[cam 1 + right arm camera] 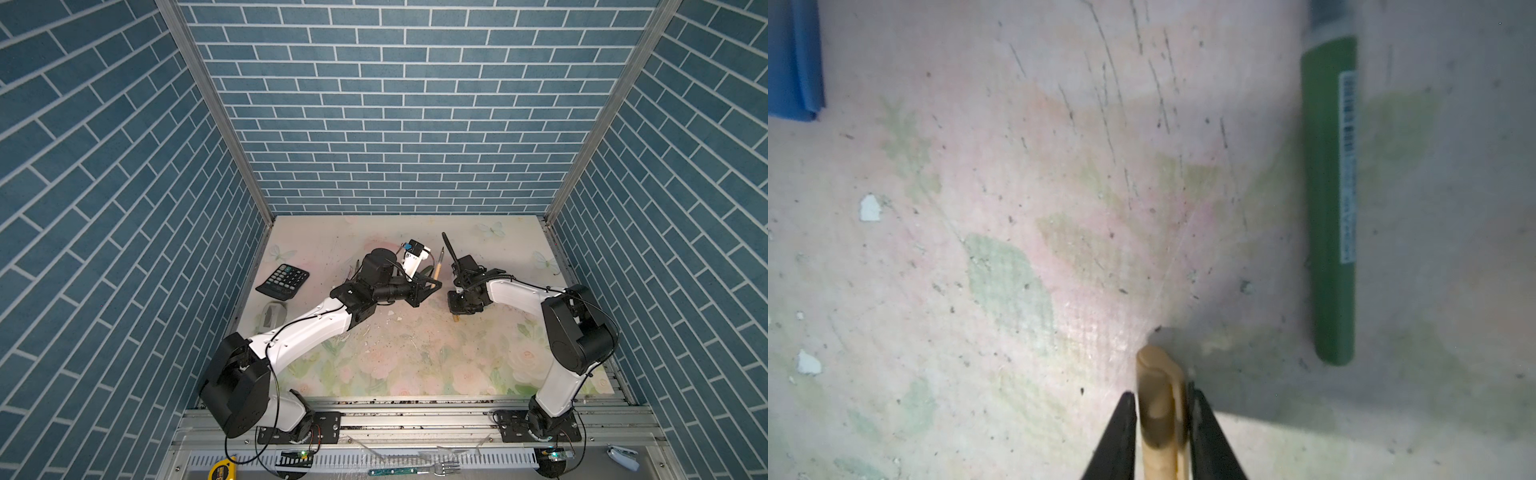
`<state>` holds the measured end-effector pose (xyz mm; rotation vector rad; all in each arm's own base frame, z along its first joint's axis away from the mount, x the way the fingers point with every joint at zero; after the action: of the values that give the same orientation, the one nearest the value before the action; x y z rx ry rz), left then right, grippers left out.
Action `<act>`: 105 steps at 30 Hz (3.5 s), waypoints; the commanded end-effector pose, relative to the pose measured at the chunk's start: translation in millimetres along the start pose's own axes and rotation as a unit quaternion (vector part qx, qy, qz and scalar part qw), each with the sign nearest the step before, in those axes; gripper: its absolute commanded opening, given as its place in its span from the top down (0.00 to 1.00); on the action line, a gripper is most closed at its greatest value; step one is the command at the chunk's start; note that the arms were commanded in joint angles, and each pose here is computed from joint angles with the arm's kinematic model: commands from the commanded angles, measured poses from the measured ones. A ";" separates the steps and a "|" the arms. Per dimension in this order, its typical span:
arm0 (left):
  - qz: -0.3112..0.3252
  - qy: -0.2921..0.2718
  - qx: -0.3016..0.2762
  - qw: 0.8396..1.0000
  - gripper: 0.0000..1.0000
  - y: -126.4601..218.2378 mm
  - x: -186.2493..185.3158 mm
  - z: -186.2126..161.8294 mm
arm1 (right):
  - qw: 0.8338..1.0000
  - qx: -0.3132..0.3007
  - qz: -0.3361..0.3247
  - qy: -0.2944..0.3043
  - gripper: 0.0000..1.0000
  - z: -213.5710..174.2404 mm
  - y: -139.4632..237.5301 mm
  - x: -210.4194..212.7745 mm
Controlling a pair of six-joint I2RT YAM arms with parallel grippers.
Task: Insert the pens into the pen caps
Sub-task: 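Lift the tan cap off the table with the right gripper, then bring the tan cap over the nib of the left-held tan pen, then lower the tan cap with the right gripper onto the pen nib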
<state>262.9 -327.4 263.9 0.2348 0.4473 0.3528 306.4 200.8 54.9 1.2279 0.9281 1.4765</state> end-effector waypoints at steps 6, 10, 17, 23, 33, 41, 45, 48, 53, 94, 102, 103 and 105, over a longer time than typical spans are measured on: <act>-0.003 -0.015 -0.006 1.000 1.00 2.2 -6.4 5.5 | 1.000 0.000 0.025 -0.012 0.76 -1.7 10.4 8.4; -0.003 -0.014 -0.007 1.000 1.00 2.2 -6.5 5.8 | 0.999 0.001 0.032 -0.013 0.77 -3.3 10.0 9.5; -0.002 -0.015 -0.007 1.000 1.00 3.0 -6.4 5.8 | 0.999 0.003 0.044 -0.013 0.77 -6.2 11.4 11.7; -0.002 -0.016 -0.006 1.000 1.00 2.6 -6.8 5.3 | 0.999 0.015 0.049 -0.015 0.77 -10.0 3.7 11.6; -0.003 -0.017 -0.008 1.000 1.00 3.3 -7.5 6.3 | 1.000 0.015 0.021 -0.017 0.78 -10.0 -2.4 4.0; 0.001 -0.021 -0.009 1.000 1.00 4.8 -7.4 6.8 | 1.000 0.020 -0.012 0.000 0.83 -14.5 -9.5 6.7; 0.003 -0.023 -0.009 1.000 1.00 5.4 -7.5 7.1 | 1.000 0.005 -0.016 -0.005 0.87 -11.5 -4.5 5.8; 0.010 -0.025 -0.010 1.000 1.00 6.3 -5.7 7.3 | 1.000 -0.012 -0.003 -0.007 0.88 -8.5 7.1 9.8; 0.026 -0.033 -0.015 0.999 1.00 9.5 -2.7 7.9 | 0.996 -0.079 0.026 -0.009 0.89 2.0 43.9 16.1; 0.011 -0.076 -0.057 0.995 1.00 11.6 -14.3 4.9 | 0.791 -0.446 0.411 0.076 0.93 49.9 330.5 139.6; 0.010 -0.077 -0.059 0.995 1.00 12.9 -16.1 6.3 | 0.807 -0.424 0.403 0.078 0.93 42.7 316.0 140.4; 0.011 -0.077 -0.059 0.995 1.00 13.2 -16.1 6.4 | 0.809 -0.423 0.401 0.078 0.93 42.4 314.4 139.4; 0.011 -0.078 -0.060 0.995 1.00 13.4 -16.1 6.8 | 0.811 -0.421 0.398 0.080 0.93 40.2 314.1 137.7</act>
<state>252.7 -320.9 271.9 0.1670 0.2983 0.3959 285.2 257.9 390.1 0.7912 -0.2782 2.3006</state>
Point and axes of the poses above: each gripper's point midway between its finger pads, its own y axis back along the fingers, its own x axis along the line the jaws close on, z = x × y, the point moved 3 cm from there along y, back along the fingers, and after that the axes turned 9 degrees about -y, right-handed, at the moved point
